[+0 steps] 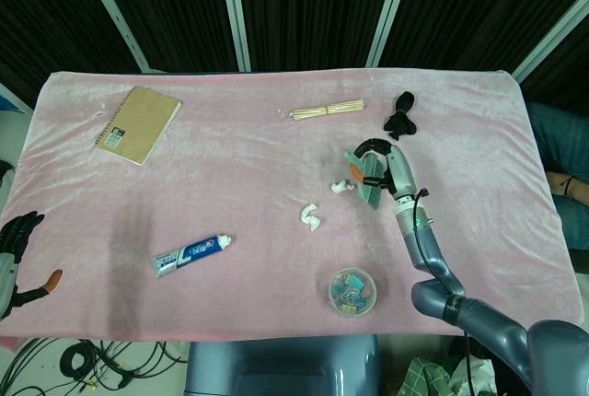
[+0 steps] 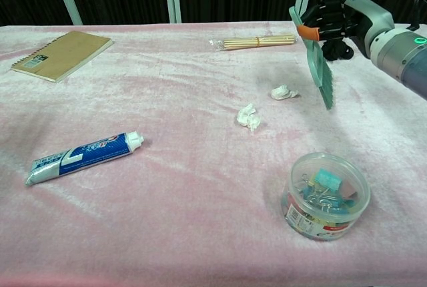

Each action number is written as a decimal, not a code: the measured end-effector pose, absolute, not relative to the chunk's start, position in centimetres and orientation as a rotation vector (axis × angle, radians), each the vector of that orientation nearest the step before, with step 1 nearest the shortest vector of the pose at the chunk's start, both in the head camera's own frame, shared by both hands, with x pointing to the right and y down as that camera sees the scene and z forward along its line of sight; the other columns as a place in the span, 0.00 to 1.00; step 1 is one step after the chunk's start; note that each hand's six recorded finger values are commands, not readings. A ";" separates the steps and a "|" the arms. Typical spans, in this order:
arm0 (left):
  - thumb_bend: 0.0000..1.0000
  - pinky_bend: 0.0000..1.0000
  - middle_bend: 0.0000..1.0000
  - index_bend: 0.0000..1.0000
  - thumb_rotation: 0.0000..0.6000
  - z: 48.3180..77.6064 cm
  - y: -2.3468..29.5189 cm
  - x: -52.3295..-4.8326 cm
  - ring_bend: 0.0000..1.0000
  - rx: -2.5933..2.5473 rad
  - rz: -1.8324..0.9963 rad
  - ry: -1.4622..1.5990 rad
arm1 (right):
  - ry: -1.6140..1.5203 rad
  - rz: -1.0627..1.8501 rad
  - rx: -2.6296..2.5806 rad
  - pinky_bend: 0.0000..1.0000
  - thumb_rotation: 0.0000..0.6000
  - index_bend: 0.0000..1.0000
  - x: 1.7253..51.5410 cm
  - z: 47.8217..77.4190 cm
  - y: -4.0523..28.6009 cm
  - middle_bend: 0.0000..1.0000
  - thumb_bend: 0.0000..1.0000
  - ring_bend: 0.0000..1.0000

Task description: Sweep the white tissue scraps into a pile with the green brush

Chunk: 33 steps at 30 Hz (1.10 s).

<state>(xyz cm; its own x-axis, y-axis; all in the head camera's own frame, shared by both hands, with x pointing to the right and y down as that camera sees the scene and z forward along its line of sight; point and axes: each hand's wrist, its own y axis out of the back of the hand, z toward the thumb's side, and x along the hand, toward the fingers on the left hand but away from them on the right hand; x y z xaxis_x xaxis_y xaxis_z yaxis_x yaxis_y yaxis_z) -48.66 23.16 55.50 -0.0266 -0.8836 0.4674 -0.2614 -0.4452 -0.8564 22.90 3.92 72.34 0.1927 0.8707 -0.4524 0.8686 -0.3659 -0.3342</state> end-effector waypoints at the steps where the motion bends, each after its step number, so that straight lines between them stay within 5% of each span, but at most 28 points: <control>1: 0.28 0.18 0.06 0.10 1.00 55.5 23.2 -48.7 0.00 -1.717 -1.502 1.201 | -1.801 0.912 -2.442 0.13 1.00 0.73 22.8 72.5 3.9 0.60 0.39 0.32; 16: 0.28 0.21 0.06 0.11 1.00 55.5 23.2 -48.7 0.00 -1.724 -1.502 1.198 | -2.053 0.702 -2.697 0.13 1.00 0.74 18.1 74.5 5.6 0.61 0.39 0.32; 33: 0.28 0.25 0.06 0.11 1.00 55.6 23.2 -48.7 0.00 -1.732 -1.509 1.196 | -1.755 0.241 -3.177 0.13 1.00 0.74 10.0 67.7 9.7 0.61 0.40 0.32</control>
